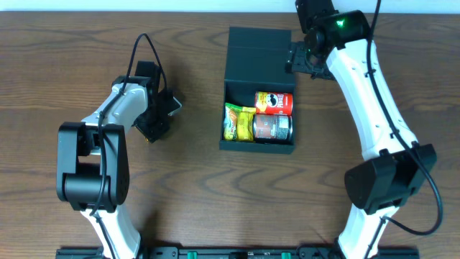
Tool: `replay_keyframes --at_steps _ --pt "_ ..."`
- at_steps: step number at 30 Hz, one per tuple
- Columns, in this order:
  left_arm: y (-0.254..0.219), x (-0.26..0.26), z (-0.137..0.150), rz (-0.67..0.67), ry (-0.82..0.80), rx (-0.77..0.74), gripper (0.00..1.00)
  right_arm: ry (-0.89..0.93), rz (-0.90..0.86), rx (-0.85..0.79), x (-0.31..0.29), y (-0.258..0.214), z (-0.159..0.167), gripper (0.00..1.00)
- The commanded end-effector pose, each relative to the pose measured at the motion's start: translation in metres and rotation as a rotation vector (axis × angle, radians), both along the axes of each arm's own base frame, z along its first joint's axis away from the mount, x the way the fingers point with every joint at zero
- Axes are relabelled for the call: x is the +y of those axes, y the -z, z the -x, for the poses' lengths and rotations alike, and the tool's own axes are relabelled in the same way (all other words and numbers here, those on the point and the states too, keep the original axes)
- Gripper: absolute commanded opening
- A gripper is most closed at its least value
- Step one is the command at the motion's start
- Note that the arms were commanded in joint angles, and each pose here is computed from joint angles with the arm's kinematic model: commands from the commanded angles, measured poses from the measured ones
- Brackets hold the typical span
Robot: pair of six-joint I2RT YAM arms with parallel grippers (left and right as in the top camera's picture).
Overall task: Pack container
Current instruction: 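Lift the orange Le-mond packet with the left gripper toward the box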
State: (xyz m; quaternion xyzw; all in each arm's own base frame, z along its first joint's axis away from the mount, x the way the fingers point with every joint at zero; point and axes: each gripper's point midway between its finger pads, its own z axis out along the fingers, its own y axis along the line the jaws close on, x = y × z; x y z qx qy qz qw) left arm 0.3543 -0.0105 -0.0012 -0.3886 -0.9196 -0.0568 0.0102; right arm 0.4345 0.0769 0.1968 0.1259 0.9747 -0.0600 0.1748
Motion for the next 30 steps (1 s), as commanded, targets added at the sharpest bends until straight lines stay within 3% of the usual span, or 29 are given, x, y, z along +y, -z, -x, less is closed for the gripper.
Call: replay_keyframes --at_steps 1,4,14,30 --pt "0.007 0.003 0.004 -0.005 -0.013 0.022 0.63 0.005 0.018 -0.021 -0.006 -0.007 -0.004 0.90" --pt "0.007 0.003 0.002 -0.003 -0.056 0.008 0.63 0.005 0.018 -0.022 -0.006 -0.007 -0.004 0.90" --pt "0.007 0.002 -0.004 0.004 -0.179 -0.027 0.49 0.005 0.016 -0.028 -0.006 -0.007 -0.006 0.92" --pt "0.004 -0.008 -0.017 0.033 -0.470 -0.110 0.45 0.005 0.009 -0.054 -0.004 -0.009 -0.012 0.96"
